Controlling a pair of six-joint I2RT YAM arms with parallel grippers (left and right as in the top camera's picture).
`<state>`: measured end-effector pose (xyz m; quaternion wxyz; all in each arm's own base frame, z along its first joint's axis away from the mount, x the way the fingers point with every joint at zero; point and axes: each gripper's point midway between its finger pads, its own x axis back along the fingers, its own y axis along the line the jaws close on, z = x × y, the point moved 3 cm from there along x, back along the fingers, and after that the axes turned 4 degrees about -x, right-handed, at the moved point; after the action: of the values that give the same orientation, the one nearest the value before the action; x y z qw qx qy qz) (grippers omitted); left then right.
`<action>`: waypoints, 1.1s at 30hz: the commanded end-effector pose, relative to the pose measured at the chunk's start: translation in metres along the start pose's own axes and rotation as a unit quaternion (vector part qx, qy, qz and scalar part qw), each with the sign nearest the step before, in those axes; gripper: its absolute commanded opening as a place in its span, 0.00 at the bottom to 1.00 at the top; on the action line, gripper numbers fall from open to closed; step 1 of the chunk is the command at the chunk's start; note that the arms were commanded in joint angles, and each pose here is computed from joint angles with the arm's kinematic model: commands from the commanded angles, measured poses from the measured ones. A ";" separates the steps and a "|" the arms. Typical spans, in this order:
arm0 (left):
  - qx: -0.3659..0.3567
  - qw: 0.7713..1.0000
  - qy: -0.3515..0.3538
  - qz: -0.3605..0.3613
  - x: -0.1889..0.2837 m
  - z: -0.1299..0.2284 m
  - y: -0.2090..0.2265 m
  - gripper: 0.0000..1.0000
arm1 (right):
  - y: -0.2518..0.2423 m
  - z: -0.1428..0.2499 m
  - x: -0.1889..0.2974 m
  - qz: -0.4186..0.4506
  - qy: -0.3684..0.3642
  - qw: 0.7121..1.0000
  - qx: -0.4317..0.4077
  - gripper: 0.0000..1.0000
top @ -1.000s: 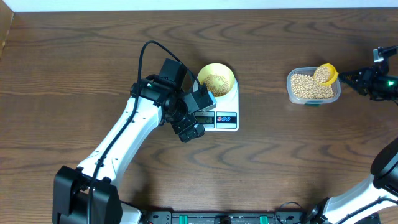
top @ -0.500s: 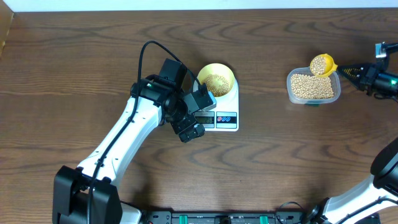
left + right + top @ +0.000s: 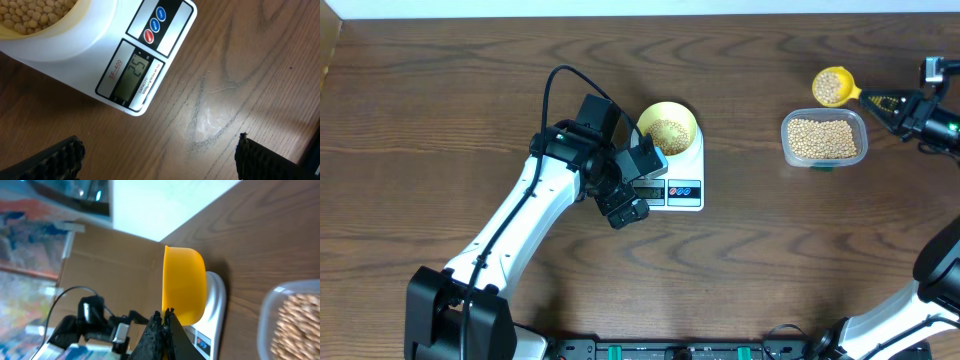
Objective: Scoop item into bowl and weigh 50g on scale
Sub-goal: 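Lift the filled scoop up out of the tub with the right gripper, then carry the scoop left over the yellow bowl on the scale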
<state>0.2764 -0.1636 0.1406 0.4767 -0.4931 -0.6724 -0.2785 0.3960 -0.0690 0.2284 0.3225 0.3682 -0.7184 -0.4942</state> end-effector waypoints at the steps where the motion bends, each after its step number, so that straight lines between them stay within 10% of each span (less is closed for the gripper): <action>1: 0.000 1.000 0.001 0.006 -0.002 0.001 0.000 0.98 | 0.010 0.004 -0.016 -0.052 0.016 0.999 -0.006 0.01; 33: 0.000 1.000 0.001 0.006 -0.002 0.001 0.000 0.98 | 0.026 0.048 -0.130 -0.036 0.157 0.987 -0.012 0.01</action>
<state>0.2763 -0.1636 0.1405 0.4769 -0.4930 -0.6724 -0.2783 0.4173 0.0622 0.2311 0.3999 0.4684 -0.6553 -0.4373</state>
